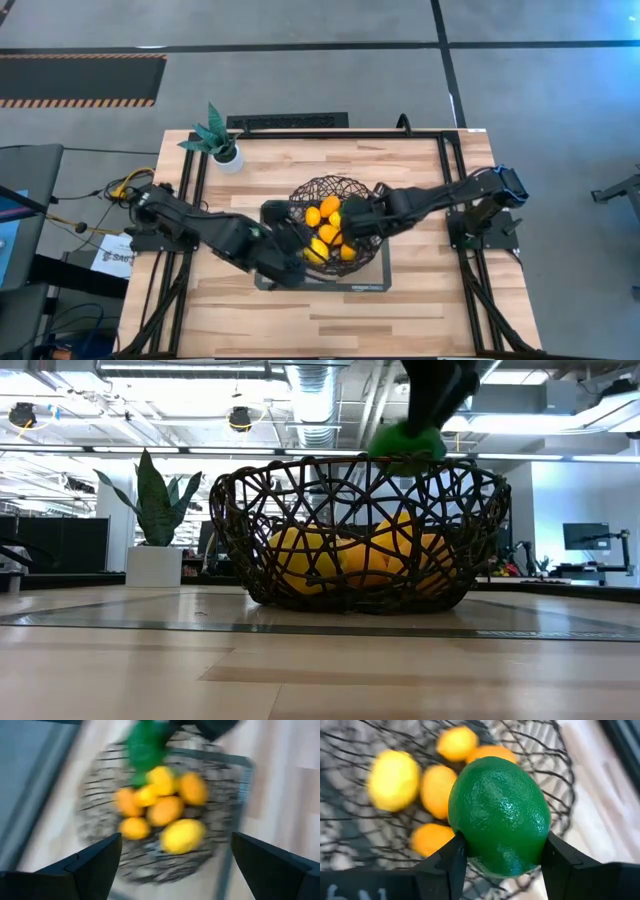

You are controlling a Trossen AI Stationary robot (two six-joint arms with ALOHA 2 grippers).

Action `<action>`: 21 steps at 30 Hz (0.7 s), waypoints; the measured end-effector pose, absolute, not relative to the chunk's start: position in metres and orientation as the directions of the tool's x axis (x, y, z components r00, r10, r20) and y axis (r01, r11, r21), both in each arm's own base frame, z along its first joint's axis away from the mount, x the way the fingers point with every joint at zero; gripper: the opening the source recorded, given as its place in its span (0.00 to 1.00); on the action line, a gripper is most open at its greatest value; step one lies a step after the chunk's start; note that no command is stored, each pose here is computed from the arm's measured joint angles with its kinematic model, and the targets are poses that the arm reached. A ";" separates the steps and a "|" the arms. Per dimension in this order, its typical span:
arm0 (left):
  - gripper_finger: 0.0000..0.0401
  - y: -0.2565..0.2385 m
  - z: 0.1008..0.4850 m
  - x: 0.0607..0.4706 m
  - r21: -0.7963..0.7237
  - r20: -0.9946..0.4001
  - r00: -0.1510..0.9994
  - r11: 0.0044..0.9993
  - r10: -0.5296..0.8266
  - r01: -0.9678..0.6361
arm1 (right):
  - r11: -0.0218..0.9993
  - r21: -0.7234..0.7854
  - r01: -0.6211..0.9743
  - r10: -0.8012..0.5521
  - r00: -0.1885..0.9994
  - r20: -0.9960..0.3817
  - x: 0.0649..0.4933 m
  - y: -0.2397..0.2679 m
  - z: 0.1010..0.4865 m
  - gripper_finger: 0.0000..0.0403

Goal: Build produce basket
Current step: Put the lime into the basket

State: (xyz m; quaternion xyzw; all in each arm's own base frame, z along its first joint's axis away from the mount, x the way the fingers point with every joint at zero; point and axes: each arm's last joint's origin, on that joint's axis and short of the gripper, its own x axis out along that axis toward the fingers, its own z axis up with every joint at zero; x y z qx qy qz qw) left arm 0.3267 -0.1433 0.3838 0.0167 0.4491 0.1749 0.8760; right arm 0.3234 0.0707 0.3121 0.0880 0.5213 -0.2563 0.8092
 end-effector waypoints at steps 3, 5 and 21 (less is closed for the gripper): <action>0.90 -0.137 0.401 0.297 0.262 -0.729 0.523 0.886 0.442 -0.383 | 0.843 -0.156 0.515 -0.341 0.288 -0.895 0.322 0.064 0.305 0.48; 0.90 -0.135 0.415 0.277 0.275 -0.679 0.543 0.857 0.493 -0.435 | 0.843 -0.162 0.513 -0.338 0.270 -0.901 0.322 0.062 0.301 0.48; 0.90 -0.102 0.425 0.161 0.166 -0.547 0.680 0.860 0.488 -0.483 | 0.905 0.137 0.403 -0.145 0.595 -0.791 0.369 0.016 0.299 0.48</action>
